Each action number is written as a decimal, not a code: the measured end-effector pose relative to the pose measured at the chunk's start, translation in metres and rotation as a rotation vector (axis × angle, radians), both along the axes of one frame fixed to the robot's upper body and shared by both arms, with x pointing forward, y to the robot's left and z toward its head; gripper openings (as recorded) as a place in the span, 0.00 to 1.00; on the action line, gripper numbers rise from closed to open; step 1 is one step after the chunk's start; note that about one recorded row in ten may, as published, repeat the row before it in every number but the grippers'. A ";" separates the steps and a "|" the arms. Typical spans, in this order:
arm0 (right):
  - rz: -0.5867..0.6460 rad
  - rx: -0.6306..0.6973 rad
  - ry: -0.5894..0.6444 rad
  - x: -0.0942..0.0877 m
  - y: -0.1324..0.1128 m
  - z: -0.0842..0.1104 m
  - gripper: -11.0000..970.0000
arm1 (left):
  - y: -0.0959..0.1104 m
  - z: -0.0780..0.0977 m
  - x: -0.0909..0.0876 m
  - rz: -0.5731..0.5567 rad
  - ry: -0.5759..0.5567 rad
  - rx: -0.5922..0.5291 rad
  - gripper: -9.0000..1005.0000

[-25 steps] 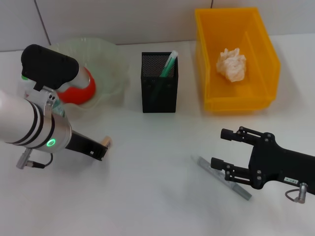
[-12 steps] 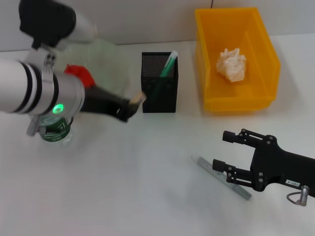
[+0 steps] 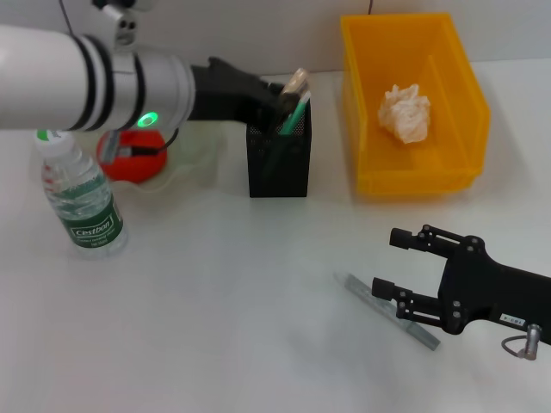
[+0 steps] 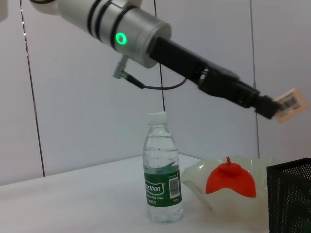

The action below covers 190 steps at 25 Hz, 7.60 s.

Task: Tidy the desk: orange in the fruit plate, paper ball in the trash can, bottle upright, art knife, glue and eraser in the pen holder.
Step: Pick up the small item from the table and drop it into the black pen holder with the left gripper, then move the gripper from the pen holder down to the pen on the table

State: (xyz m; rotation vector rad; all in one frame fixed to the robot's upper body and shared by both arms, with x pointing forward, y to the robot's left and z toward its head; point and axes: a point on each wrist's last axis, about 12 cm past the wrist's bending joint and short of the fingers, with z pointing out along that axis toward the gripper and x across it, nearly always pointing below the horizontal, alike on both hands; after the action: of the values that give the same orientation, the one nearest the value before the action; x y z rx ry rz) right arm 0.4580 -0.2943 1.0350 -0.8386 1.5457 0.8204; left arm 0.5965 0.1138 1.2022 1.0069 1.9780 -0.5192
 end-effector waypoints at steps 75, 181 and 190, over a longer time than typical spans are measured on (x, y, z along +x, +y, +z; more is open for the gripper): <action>-0.098 -0.586 0.633 0.082 0.051 0.213 0.75 | 0.148 -0.165 -0.144 -0.174 -0.354 -0.462 0.81; -0.193 -1.018 0.887 0.108 0.155 0.095 0.39 | 0.140 -0.180 -0.146 -0.209 -0.296 -0.415 0.81; -0.197 -1.023 0.900 0.108 0.153 0.092 0.36 | 0.140 -0.180 -0.146 -0.209 -0.296 -0.415 0.81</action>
State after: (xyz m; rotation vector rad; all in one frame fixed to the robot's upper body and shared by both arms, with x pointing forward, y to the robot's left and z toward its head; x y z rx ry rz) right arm 0.5661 -0.1412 1.1268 -1.0423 2.9017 0.1717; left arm 0.4503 0.2538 1.0226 0.9642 1.4360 -0.8072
